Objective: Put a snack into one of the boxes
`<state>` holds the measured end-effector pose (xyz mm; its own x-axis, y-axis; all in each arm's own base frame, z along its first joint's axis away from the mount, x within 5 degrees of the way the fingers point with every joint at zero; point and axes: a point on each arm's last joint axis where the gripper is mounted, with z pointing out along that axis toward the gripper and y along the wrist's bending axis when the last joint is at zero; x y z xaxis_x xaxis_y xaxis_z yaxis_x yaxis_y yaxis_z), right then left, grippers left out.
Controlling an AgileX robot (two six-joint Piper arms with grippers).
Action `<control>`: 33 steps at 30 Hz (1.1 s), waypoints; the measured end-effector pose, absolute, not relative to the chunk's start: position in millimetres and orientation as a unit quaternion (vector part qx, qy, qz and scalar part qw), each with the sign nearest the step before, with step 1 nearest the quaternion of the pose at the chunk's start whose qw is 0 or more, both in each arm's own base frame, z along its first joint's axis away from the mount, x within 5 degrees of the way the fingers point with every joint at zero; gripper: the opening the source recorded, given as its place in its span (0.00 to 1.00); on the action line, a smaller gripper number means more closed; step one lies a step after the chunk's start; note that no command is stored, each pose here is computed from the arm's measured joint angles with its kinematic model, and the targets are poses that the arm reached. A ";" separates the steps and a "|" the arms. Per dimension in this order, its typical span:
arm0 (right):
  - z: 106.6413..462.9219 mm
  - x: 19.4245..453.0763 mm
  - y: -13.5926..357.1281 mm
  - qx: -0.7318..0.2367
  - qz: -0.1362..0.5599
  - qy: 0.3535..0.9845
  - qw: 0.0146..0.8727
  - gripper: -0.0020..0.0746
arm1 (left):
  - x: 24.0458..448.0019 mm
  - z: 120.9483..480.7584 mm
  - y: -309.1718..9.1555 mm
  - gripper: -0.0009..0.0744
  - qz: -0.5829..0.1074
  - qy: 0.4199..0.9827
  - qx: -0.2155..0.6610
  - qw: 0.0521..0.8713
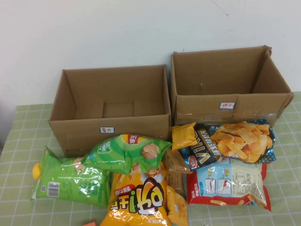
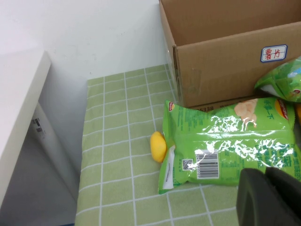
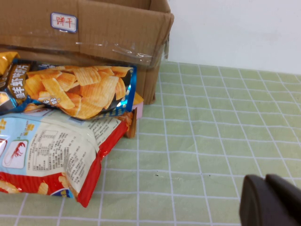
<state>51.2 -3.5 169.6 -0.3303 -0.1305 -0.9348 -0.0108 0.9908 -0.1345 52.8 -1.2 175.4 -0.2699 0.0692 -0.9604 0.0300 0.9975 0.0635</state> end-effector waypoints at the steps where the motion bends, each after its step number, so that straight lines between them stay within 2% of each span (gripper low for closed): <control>1: 169.6 51.2 -3.5 -0.043 -0.052 0.814 0.577 0.02 | 52.8 175.6 -1.5 0.01 0.013 0.796 0.029 0.604; 3: 169.6 51.2 -3.5 -0.043 -0.052 0.814 0.577 0.02 | 53.3 177.6 -3.5 0.01 -0.028 0.790 -0.007 0.613; 4: 169.6 51.2 -3.5 -0.043 -0.052 0.814 0.577 0.02 | 53.6 179.1 -5.6 0.01 -0.075 0.783 -0.047 0.615; 5: 169.6 51.2 -3.5 -0.043 -0.052 0.814 0.577 0.02 | 53.9 182.1 -11.3 0.01 -0.205 0.756 -0.157 0.601; 7: 169.6 51.2 -3.5 -0.043 -0.052 0.814 0.577 0.02 | 54.1 187.3 -15.6 0.01 -0.332 0.706 -0.264 0.567; 10: 169.6 51.2 -3.5 -0.043 -0.052 0.814 0.577 0.02 | 54.3 193.0 -17.8 0.01 -0.430 0.647 -0.344 0.528; 13: 169.6 51.2 -3.5 -0.043 -0.052 0.814 0.577 0.02 | 54.2 195.0 -18.8 0.01 -0.466 0.623 -0.371 0.507; 19: 169.6 51.2 -3.5 -0.043 -0.052 0.814 0.577 0.02 | 52.5 194.0 -25.5 0.01 -0.507 0.621 -0.381 0.461; 22: 169.6 51.2 -3.5 -0.043 -0.052 0.814 0.577 0.02 | 52.0 195.2 -27.4 0.01 -0.492 0.639 -0.342 0.483; 24: 169.6 51.2 -3.5 -0.043 -0.052 0.814 0.577 0.02 | 50.7 201.1 -29.5 0.01 -0.463 0.660 -0.278 0.522; 28: 169.6 51.2 -3.5 -0.043 -0.052 0.814 0.577 0.02 | 40.8 241.9 -34.9 0.01 -0.393 0.670 -0.117 0.619; 33: 169.6 51.2 -3.5 -0.043 -0.052 0.814 0.577 0.02 | 30.5 286.4 -41.4 0.01 -0.298 0.687 0.052 0.661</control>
<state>51.2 -3.5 169.6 -0.3303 -0.1305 -0.9348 -0.0108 0.9908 -0.1345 30.5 -41.4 286.4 -0.1208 -0.3221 -0.9390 0.4660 0.8168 -0.3402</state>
